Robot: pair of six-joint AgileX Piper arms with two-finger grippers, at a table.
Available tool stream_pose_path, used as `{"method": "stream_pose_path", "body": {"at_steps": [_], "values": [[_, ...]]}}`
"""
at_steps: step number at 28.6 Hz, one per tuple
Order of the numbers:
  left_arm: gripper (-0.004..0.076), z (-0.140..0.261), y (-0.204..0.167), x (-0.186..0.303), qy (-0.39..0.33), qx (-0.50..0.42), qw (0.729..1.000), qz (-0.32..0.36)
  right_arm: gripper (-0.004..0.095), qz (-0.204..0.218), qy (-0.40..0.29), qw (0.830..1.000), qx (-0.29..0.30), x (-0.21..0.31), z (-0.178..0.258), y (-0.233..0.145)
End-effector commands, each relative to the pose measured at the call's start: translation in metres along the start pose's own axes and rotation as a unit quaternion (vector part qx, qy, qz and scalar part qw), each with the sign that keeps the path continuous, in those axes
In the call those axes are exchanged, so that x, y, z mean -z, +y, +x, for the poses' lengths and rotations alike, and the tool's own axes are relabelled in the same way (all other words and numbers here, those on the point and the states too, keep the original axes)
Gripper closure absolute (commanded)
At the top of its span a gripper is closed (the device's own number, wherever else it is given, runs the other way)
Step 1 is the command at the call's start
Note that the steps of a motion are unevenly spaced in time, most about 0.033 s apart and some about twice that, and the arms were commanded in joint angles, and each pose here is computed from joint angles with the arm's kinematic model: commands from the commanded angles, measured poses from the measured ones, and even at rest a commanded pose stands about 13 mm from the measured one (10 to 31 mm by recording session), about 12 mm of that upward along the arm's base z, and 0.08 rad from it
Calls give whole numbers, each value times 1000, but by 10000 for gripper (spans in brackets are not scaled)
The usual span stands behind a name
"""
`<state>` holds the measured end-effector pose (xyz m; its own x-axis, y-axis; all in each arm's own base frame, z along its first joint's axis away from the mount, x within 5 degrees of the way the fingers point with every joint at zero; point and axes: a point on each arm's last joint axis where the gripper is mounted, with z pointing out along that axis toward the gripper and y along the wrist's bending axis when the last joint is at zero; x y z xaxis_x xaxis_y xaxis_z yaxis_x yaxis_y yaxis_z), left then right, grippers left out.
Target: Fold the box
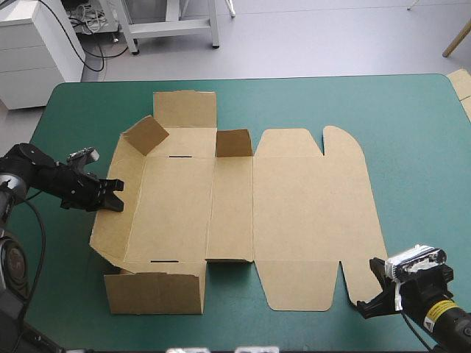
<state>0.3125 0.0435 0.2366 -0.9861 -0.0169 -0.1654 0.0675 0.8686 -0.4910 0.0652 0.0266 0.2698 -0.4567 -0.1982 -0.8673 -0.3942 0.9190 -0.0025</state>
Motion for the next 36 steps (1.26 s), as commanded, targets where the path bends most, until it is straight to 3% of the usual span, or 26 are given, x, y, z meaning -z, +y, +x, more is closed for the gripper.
{"method": "stream_pose_path", "body": {"at_steps": [1, 7, 14, 21, 31, 36], "values": [[731, 5, -19, 18, -3, -8, 1000, 26, 928, 0, -43, 999, 9, 4, -13, 0], [731, -6, -27, 28, -25, -23, 999, 22, 928, 0, -43, 999, 9, 4, -13, 0], [731, -29, -72, 36, -9, -174, 981, -80, 928, 0, -42, 999, 9, 4, -13, 0], [731, -53, -149, 40, -26, -396, 884, -246, 928, 5, -51, 998, 21, 2, -12, -1], [731, -62, -235, 6, -85, -575, 732, -356, 927, 5, -51, 998, 21, 2, -12, -1], [731, -55, -262, -3, -122, -609, 706, -340, 928, 5, -52, 998, 21, 2, -12, -1]]}}
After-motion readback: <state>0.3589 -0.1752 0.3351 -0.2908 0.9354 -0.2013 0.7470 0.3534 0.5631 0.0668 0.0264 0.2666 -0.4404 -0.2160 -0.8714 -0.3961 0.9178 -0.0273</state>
